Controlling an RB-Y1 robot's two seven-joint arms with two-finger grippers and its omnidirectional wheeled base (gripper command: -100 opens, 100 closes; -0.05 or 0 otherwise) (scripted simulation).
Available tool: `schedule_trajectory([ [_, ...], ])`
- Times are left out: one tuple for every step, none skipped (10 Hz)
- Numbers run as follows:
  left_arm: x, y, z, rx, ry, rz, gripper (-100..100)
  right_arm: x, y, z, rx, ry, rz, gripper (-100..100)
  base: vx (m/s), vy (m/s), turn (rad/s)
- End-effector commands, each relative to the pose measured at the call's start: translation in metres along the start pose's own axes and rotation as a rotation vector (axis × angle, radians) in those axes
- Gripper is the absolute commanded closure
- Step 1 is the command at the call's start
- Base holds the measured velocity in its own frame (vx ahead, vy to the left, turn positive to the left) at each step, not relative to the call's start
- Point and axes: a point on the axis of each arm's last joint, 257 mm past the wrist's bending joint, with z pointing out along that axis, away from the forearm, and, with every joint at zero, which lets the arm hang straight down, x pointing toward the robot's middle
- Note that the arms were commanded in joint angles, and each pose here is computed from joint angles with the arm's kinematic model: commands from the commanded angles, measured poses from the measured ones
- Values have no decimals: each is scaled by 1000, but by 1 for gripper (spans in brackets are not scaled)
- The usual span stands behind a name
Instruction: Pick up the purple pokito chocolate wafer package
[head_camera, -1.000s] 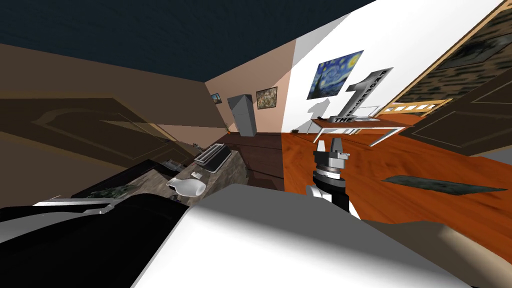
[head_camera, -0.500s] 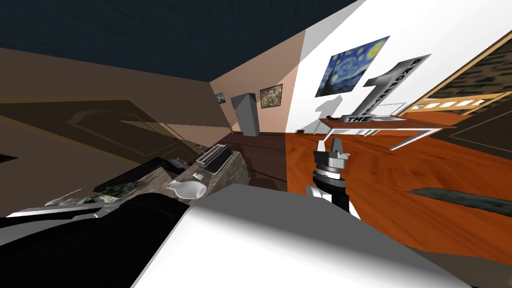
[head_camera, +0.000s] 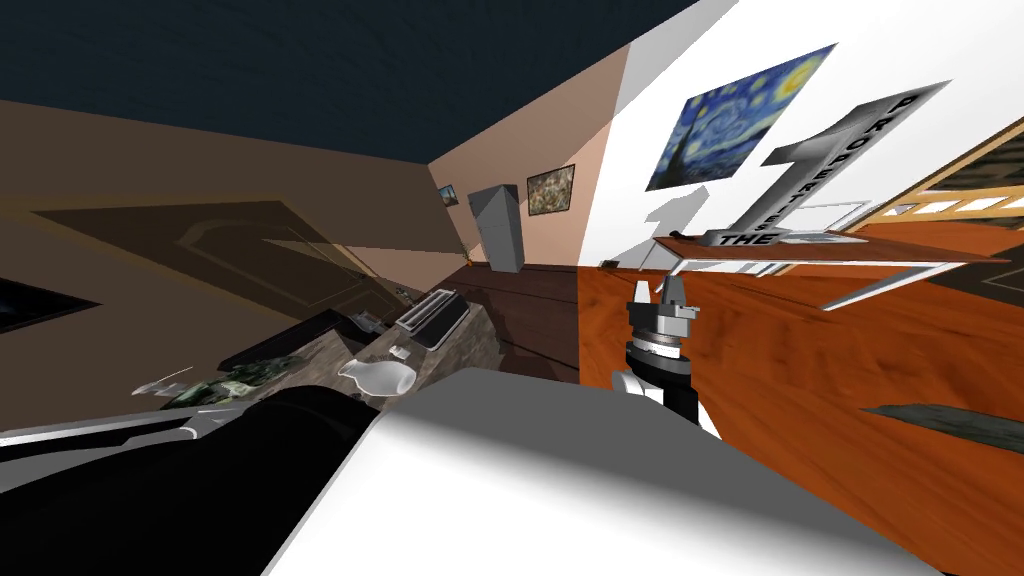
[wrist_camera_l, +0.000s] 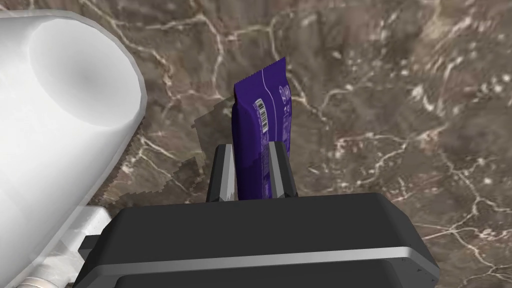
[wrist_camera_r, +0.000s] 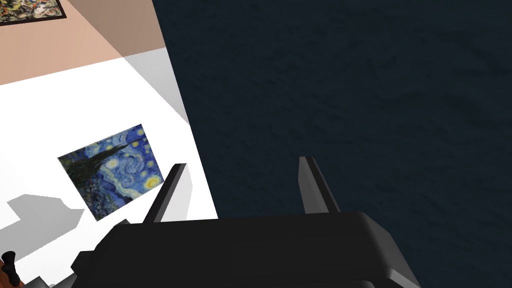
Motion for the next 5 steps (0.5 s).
schedule_trajectory([
  [9, 8, 3, -11, 19, 15, 100, 0, 0, 0, 0, 0, 0, 0, 137, 15, 212],
  [4, 2, 2, -4, 12, 33, 100, 0, 0, 0, 0, 0, 0, 0, 60, -1, 5],
  [-2, -9, 1, 19, -2, 37, 100, 0, 0, 0, 0, 0, 0, 0, 7, -1, -51],
  [-2, -9, 1, 19, -2, 37, 100, 0, 0, 0, 0, 0, 0, 0, -8, 0, -31],
  [17, 9, 3, 0, 38, 38, 100, 0, 0, 0, 0, 0, 0, 0, 109, 18, 259],
])
